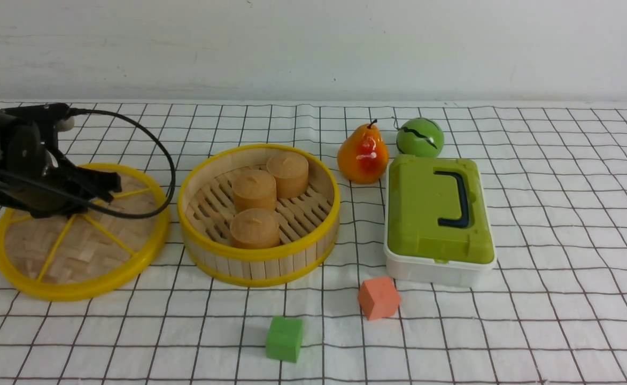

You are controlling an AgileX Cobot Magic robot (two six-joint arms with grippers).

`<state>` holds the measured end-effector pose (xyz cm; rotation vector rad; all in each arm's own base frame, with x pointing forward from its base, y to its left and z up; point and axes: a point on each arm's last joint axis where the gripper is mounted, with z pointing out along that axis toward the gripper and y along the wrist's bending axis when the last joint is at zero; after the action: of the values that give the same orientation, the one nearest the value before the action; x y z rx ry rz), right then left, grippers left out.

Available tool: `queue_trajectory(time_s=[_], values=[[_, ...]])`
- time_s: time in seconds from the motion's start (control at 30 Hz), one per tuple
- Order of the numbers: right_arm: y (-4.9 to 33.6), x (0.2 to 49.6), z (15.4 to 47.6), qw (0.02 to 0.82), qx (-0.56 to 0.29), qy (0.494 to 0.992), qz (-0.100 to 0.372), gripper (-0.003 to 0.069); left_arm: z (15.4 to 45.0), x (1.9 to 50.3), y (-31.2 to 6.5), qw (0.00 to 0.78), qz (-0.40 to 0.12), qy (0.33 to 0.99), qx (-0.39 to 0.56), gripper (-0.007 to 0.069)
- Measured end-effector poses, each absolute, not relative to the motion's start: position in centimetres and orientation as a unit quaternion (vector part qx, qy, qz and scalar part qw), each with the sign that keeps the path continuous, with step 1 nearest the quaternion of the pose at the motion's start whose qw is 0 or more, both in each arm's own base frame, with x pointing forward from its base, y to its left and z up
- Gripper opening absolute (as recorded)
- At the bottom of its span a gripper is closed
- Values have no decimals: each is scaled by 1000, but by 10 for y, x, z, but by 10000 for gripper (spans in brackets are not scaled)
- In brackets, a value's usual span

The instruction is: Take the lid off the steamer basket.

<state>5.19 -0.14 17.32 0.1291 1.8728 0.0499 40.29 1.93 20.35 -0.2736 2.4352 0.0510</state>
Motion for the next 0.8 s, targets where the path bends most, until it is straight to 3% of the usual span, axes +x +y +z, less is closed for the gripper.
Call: queue_trajectory(time_s=[0.17,0.3,0.43,0.57,0.67,0.73,0.8], values=[[-1,52,173,591,55,805,21,240,203,403,19,339,14,934,-113,173],[-1,52,173,591,55,805,21,240,204,402,19,332,13,936,-119,304],[-1,52,173,591,55,805,21,240,220,395,19,332,11,934,-130,330],[-1,52,173,591,55,805,21,240,284,372,19,402,3,906,-131,255],[-1,52,173,591,55,805,21,240,370,321,17,511,-7,851,-121,87],[-1,52,173,591,55,805,21,240,405,288,16,562,-16,818,-120,3],[-1,52,173,591,55,805,21,240,426,254,14,599,-24,791,-118,-13]])
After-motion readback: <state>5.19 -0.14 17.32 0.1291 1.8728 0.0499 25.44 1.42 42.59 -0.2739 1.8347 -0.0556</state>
